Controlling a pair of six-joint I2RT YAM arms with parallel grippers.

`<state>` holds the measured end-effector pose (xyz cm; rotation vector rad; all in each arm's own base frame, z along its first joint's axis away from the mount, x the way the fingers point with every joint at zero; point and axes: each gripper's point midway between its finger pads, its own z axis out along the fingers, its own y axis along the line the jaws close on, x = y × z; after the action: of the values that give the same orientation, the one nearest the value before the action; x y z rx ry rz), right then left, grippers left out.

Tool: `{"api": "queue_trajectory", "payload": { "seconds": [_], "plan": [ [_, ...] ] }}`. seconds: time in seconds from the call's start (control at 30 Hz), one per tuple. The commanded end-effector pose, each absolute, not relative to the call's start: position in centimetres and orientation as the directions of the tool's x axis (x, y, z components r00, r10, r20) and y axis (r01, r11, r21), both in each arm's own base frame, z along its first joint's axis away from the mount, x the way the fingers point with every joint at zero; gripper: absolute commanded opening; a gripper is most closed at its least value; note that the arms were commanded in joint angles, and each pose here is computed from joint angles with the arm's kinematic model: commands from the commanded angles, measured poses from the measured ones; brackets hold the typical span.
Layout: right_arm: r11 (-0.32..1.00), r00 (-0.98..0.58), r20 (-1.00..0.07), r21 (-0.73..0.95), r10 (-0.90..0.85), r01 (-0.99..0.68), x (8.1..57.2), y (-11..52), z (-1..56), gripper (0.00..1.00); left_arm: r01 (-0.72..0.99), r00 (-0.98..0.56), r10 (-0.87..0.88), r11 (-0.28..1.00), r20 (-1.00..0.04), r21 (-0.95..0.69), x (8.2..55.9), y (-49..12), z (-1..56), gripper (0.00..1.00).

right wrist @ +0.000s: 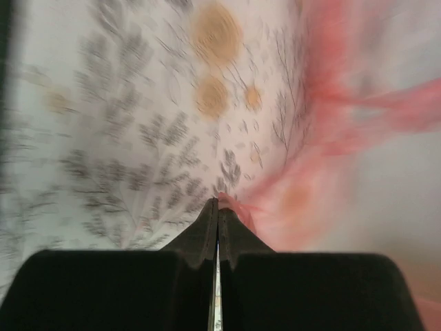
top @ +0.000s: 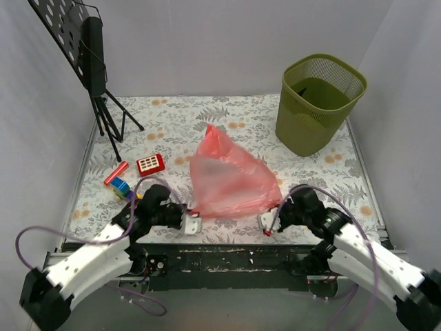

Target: Put the trash bags into the trash bin

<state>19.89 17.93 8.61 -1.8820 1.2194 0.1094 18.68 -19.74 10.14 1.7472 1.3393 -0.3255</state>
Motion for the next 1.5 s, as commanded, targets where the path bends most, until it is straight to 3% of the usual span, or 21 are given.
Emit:
{"api": "queue_trajectory", "payload": {
  "seconds": [0.0,0.13,0.23,0.3,0.4,0.43,0.5,0.6,0.7,0.87,0.93,1.03,1.2,1.33,1.47],
  "plan": [
    [-0.164,0.705,-0.550,-0.725,-0.449,-0.669,12.9,19.1,17.3,0.01,0.600,0.756,0.361,-0.051,-0.546,0.798,14.4,-20.2,20.4,0.00],
    [-0.082,0.646,-0.609,-0.696,-0.460,-0.714,13.1,19.0,21.5,0.01,0.637,0.728,0.350,-0.029,-0.589,0.770,13.9,-20.1,22.8,0.00],
    [-0.046,0.574,-0.682,-0.625,-0.453,-0.779,13.0,19.7,24.2,0.01,0.727,0.642,0.400,-0.045,-0.654,0.686,14.4,-20.3,23.1,0.00],
    [0.023,0.523,-0.724,-0.595,-0.449,-0.803,13.7,20.1,26.8,0.05,0.786,0.549,0.435,0.022,-0.713,0.618,15.6,-20.6,23.8,0.00],
    [0.125,0.443,-0.767,-0.552,-0.465,-0.824,15.6,20.7,31.0,0.46,0.827,0.361,0.500,0.219,-0.787,0.518,19.0,-20.6,24.8,0.00],
    [0.156,0.406,-0.779,-0.530,-0.478,-0.834,16.3,20.9,32.3,0.55,0.834,0.297,0.513,0.273,-0.806,0.480,19.9,-20.5,24.8,0.00],
    [0.201,0.342,-0.821,-0.470,-0.457,-0.860,16.7,21.5,36.3,0.65,0.835,0.178,0.514,0.373,-0.839,0.406,21.3,-20.5,24.9,0.00],
    [0.157,0.291,-0.859,-0.384,-0.421,-0.910,15.9,23.0,40.0,0.67,0.845,0.085,0.500,0.423,-0.862,0.328,22.0,-21.1,24.3,0.00],
    [0.240,0.248,-0.887,-0.358,-0.390,-0.902,17.6,23.8,43.0,0.67,0.833,0.012,0.465,0.485,-0.885,0.266,23.0,-21.6,24.1,0.00],
    [0.625,0.051,-0.886,-0.364,-0.460,-0.690,31.7,18.6,43.8,0.65,0.822,-0.035,0.387,0.535,-0.921,0.194,23.7,-22.6,25.4,0.00],
    [0.709,-0.033,-0.863,-0.392,-0.505,-0.586,36.7,15.6,43.8,0.64,0.830,-0.028,0.371,0.526,-0.928,0.185,23.3,-22.8,26.1,0.00],
    [0.754,-0.089,-0.842,-0.423,-0.532,-0.503,41.7,12.3,43.7,0.64,0.832,-0.028,0.359,0.526,-0.933,0.177,23.1,-22.8,26.7,0.00],
    [0.741,-0.223,-0.773,-0.417,-0.594,-0.526,45.6,9.3,37.8,0.64,0.830,-0.038,0.325,0.538,-0.945,0.151,23.0,-23.0,27.3,0.00],
    [0.771,-0.340,-0.767,-0.297,-0.544,-0.563,46.0,8.6,33.9,0.58,0.824,-0.031,0.280,0.550,-0.959,0.134,23.3,-23.4,29.2,0.00],
    [0.725,-0.356,-0.739,-0.252,-0.572,-0.641,44.6,9.3,31.3,0.33,0.814,0.011,0.214,0.565,-0.977,0.133,24.2,-24.2,33.1,0.00]
  ]
}}
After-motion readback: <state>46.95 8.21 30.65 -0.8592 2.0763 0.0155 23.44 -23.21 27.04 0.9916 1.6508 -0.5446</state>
